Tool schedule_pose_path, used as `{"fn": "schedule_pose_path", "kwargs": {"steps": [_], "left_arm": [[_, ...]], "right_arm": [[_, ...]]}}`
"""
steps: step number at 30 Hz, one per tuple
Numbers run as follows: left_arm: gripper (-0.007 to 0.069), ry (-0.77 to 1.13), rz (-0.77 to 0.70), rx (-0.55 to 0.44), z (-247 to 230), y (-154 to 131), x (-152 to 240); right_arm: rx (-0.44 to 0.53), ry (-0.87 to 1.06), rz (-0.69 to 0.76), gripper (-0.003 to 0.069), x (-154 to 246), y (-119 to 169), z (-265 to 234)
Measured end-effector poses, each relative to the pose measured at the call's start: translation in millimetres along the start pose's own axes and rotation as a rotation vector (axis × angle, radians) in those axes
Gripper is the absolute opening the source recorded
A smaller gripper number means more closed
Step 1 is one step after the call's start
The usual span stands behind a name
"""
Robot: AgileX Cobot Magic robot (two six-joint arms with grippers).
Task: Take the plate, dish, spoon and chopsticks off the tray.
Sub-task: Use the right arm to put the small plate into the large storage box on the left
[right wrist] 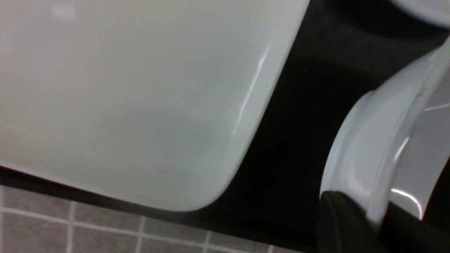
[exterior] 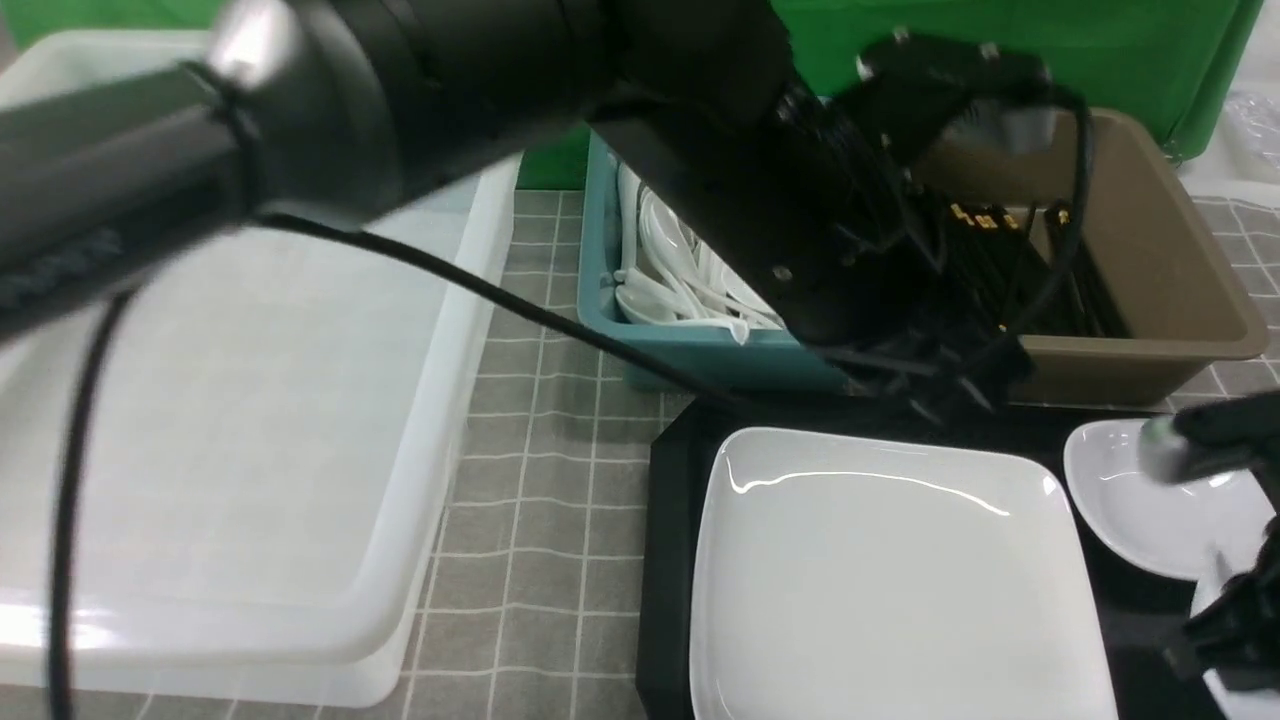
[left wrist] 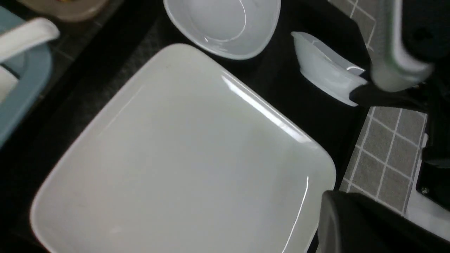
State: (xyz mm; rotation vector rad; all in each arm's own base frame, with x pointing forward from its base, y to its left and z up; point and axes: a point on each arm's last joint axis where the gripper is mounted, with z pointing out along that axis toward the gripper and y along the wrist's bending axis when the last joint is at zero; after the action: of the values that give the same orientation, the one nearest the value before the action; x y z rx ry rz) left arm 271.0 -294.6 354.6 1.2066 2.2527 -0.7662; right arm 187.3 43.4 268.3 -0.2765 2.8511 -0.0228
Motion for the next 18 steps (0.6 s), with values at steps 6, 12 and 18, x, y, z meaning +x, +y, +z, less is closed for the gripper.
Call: {"fn": "schedule_pose_path", "kwargs": {"steps": [6,12,18], "left_arm": [[0.0002,-0.155,-0.062,-0.113,-78.0,25.1,-1.1],[0.0002,-0.255,-0.131,-0.284,-176.6,37.4,24.3],[0.0002,-0.381,-0.286,-0.500,-248.6,38.9,73.3]], "right_arm": [[-0.146,-0.264,0.007,0.0065,-24.8,8.8,-74.6],[-0.460,-0.410,-0.149,0.0065,-85.0,52.9,-121.4],[-0.621,-0.455,-0.396,0.0065,-151.7,148.5,-131.9]]}}
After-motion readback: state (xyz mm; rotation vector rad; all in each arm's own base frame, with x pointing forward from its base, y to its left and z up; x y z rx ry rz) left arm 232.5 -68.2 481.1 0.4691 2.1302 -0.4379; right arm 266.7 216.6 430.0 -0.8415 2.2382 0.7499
